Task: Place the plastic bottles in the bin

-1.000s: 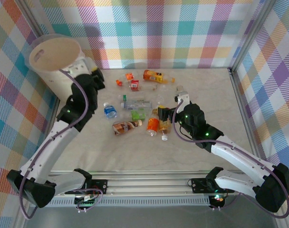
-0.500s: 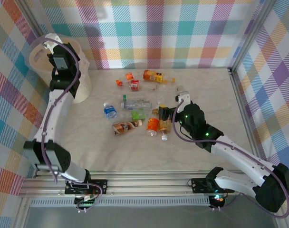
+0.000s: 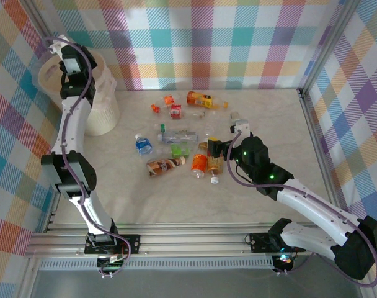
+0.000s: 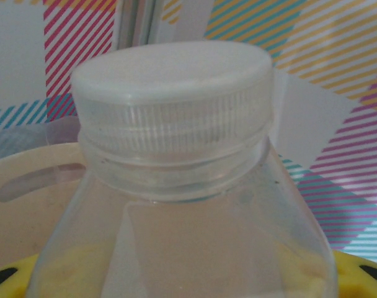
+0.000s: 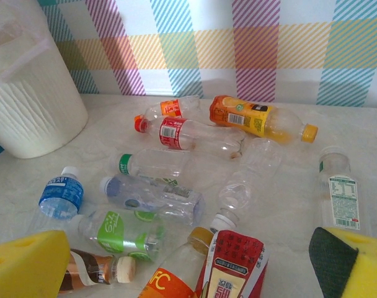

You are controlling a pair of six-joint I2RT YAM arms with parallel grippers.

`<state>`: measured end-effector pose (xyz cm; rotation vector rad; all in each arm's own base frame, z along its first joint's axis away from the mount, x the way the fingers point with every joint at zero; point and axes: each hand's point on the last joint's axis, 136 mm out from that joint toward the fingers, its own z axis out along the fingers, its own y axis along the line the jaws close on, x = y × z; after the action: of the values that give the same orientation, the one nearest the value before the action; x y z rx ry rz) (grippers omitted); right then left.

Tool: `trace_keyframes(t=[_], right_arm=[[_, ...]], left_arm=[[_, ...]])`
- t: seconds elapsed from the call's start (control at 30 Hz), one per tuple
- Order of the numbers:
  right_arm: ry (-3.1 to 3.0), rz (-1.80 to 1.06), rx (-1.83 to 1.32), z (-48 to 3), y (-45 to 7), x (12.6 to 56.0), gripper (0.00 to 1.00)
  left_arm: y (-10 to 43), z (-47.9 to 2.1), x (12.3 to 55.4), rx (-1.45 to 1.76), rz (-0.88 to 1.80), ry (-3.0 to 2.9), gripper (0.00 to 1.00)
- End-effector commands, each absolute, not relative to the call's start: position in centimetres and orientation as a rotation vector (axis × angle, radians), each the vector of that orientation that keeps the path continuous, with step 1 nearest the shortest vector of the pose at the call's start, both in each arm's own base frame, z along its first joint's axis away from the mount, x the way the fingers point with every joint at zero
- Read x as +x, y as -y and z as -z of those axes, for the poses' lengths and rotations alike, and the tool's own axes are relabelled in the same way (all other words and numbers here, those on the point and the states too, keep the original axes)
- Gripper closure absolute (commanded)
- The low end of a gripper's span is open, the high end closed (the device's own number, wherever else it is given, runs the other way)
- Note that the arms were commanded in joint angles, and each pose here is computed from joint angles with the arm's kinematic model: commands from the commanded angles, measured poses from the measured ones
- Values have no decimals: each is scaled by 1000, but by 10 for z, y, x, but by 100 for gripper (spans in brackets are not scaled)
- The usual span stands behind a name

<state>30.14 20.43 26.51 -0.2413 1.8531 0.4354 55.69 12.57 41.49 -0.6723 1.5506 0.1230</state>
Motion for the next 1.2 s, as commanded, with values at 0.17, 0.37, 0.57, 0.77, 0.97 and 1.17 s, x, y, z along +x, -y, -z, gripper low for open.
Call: trace_keyframes(t=[0.17,0.37,0.57,0.77,0.97,1.17], right_arm=[[-1872,-398,-191,-262,-196,303,0],[-1885,-379,-199,-256,-197,306,0],[-1905,-394,-226,-252,-206,309,0],[-1923,-414,-246,-248,-214,311,0],[-1928,-434,-259,-247,-219,312,0],[-1931,-445,-270,-246,-222,311,0]], left_arm=[[-148,-396,594,-705,71,-1638,47],[-142,-363,614,-667,181,-1780,47],[-118,-351,618,-607,369,-1851,49],[-104,-351,608,-623,453,-1887,51],[-85,-352,596,-633,588,-1887,51],[-68,-338,598,-616,658,-1917,47]])
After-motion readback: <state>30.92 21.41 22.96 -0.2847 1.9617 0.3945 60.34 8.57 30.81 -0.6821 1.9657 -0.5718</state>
